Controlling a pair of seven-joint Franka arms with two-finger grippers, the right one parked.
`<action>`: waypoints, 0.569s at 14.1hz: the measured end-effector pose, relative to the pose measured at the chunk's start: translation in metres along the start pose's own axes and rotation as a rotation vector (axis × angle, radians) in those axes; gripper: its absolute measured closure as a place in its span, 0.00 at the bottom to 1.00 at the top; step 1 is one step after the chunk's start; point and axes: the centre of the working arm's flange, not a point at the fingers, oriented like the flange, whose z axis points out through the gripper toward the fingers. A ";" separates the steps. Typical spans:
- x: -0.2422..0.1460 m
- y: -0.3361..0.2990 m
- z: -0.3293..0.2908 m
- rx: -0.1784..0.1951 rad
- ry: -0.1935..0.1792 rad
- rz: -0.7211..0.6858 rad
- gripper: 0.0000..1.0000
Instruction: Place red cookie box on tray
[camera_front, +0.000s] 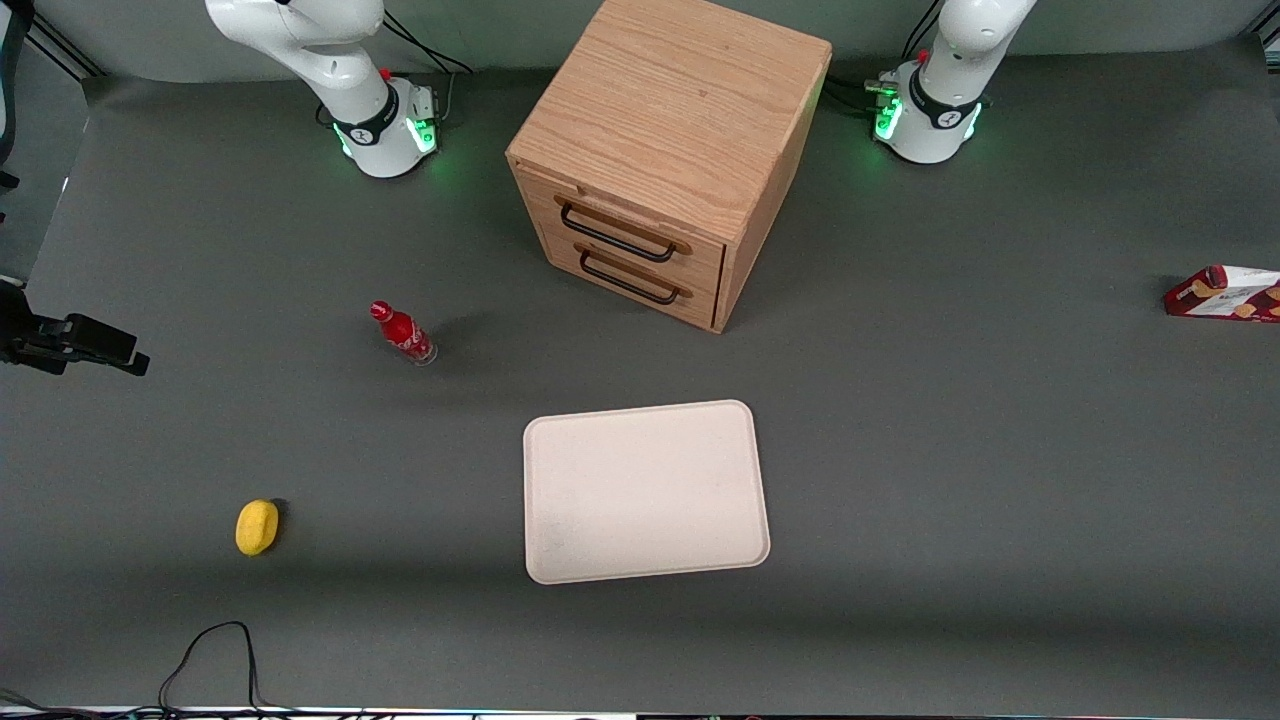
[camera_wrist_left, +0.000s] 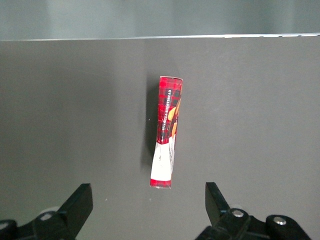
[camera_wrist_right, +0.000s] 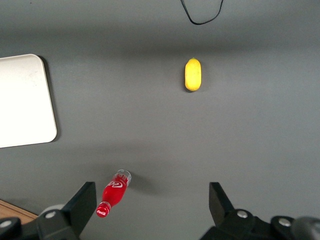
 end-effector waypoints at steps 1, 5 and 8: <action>-0.001 -0.002 0.017 -0.004 0.004 -0.002 0.00; -0.012 -0.010 0.083 -0.019 0.017 0.000 0.00; -0.014 -0.008 0.127 -0.022 0.014 0.005 0.00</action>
